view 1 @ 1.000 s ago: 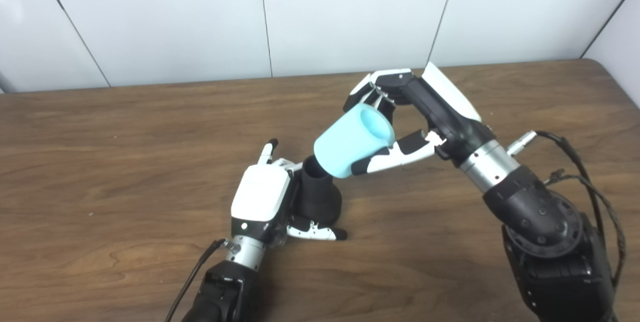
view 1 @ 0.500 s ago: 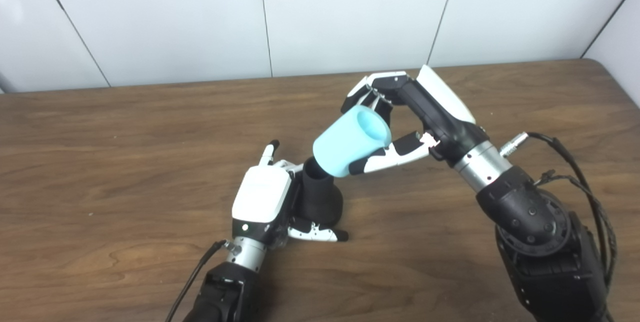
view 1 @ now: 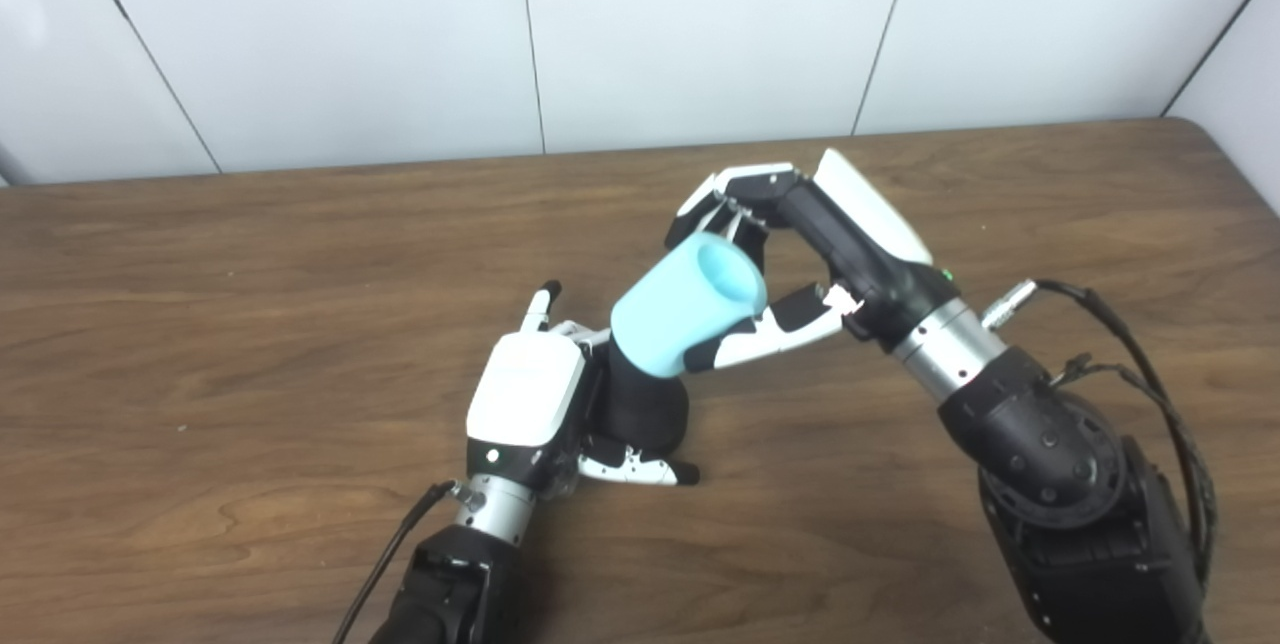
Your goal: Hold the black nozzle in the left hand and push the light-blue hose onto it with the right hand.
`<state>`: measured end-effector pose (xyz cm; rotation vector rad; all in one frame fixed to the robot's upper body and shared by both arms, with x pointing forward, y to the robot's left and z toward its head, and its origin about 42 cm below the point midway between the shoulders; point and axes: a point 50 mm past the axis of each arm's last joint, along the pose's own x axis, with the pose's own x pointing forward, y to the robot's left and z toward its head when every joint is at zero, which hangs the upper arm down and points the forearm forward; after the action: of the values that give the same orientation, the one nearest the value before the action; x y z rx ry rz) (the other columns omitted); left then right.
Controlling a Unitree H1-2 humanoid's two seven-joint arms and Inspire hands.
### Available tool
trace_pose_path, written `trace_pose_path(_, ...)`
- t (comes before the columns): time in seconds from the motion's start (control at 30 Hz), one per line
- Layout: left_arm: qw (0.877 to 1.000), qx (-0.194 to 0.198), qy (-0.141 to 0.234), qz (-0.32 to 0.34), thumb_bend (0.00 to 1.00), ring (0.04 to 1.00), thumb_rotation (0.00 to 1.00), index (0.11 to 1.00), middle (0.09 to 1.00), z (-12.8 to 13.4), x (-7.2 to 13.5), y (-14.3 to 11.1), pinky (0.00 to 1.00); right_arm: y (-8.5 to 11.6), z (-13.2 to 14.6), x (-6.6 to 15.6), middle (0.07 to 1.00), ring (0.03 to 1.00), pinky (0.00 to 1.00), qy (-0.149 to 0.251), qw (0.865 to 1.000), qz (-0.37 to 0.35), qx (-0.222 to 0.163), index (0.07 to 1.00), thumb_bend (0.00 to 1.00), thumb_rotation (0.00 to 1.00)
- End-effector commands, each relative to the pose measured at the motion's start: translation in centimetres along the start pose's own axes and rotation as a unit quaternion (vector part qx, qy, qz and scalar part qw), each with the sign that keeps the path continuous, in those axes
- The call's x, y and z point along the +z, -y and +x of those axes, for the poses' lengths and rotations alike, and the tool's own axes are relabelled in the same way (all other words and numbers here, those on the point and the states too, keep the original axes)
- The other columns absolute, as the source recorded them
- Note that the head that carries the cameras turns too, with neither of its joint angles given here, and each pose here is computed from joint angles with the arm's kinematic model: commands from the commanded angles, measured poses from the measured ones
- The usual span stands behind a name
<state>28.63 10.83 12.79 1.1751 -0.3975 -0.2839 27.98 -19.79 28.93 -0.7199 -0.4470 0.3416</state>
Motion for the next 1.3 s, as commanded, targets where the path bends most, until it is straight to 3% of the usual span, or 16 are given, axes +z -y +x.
trace_pose_path(0.0,0.999,-0.044,0.012,-0.012,0.53,0.675,0.00,0.492,0.478,-0.4,1.3,1.3,1.00,0.1,0.2,0.9,0.438,0.339,0.28,0.035,0.999,-0.006,0.001,0.536,0.52,0.00)
trace_pose_path(0.6,0.999,-0.050,0.012,-0.011,0.53,0.672,0.00,0.493,0.478,-0.2,2.2,1.9,1.00,-0.4,0.9,0.7,0.442,0.347,0.29,0.046,0.999,-0.011,0.013,0.531,0.52,0.00)
trace_pose_path(1.27,0.998,-0.067,0.013,-0.002,0.52,0.688,0.00,0.472,0.509,-0.3,2.8,2.5,1.00,2.9,3.7,2.1,0.456,0.364,0.31,0.081,0.994,-0.078,0.002,0.518,0.53,0.00)
